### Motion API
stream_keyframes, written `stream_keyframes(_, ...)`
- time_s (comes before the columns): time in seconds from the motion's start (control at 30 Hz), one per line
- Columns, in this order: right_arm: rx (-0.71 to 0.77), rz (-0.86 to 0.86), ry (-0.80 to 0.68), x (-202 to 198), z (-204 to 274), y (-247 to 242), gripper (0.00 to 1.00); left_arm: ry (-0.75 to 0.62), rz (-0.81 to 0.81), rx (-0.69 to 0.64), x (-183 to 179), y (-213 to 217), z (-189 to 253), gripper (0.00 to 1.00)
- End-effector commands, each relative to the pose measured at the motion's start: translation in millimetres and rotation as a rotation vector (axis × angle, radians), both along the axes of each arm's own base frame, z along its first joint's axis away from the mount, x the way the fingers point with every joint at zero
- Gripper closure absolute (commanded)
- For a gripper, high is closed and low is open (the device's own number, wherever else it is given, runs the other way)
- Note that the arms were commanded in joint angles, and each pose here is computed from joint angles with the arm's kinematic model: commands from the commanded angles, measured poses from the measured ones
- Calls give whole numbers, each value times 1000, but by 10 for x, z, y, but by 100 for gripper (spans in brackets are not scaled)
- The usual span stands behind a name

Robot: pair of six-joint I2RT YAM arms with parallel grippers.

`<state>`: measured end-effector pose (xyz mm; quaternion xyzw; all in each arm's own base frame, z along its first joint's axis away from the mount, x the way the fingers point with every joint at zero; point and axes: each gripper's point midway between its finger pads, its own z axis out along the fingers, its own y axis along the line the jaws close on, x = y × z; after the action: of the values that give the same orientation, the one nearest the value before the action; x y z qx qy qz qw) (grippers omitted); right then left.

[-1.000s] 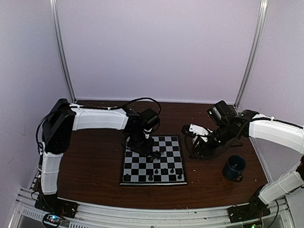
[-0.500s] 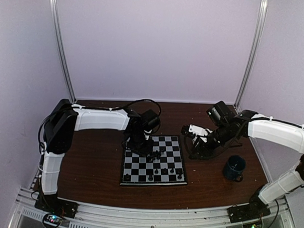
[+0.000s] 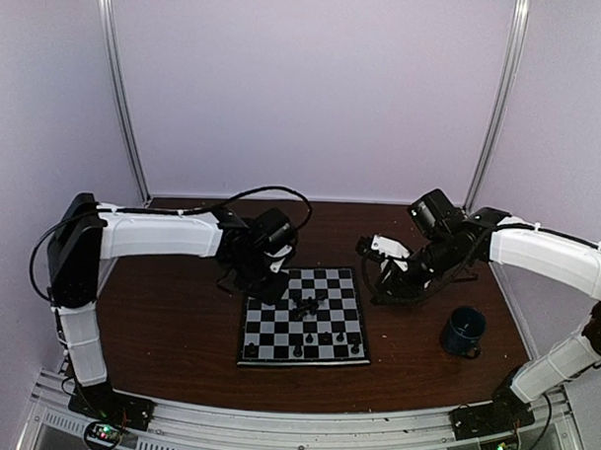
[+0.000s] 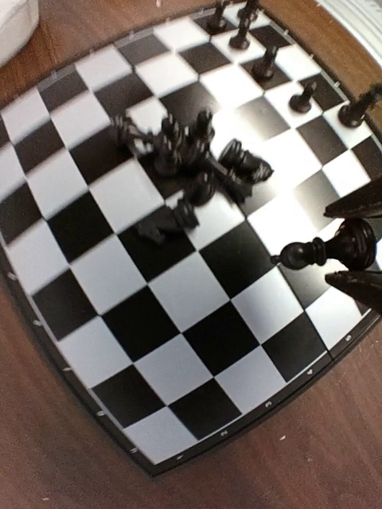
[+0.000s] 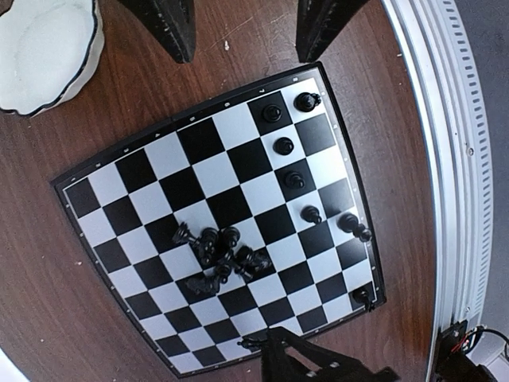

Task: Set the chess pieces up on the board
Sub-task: Pick up the bishop from the chessboard, then pass from the left arm to the right

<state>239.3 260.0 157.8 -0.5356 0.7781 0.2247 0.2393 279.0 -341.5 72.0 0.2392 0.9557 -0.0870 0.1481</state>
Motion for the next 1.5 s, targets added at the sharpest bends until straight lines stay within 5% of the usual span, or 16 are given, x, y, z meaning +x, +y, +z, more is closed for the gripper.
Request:
stream_keyframes(0.0, 34, -19, -19, 167, 298, 67, 55, -189, -232, -291, -32, -375, 820, 82)
stream_keyframes(0.3, 180, 25, 164, 156, 710, 412, 53, -325, -423, -597, -376, -572, 1590, 81)
stream_keyframes(0.67, 395, 33, 600, 110, 942, 929, 48, -369, -498, -638, -535, -707, 1683, 82)
stream_keyframes(1.47, 426, 29, 711, 51, 868, 1188, 58, -382, -528, -666, -609, -808, 1761, 82)
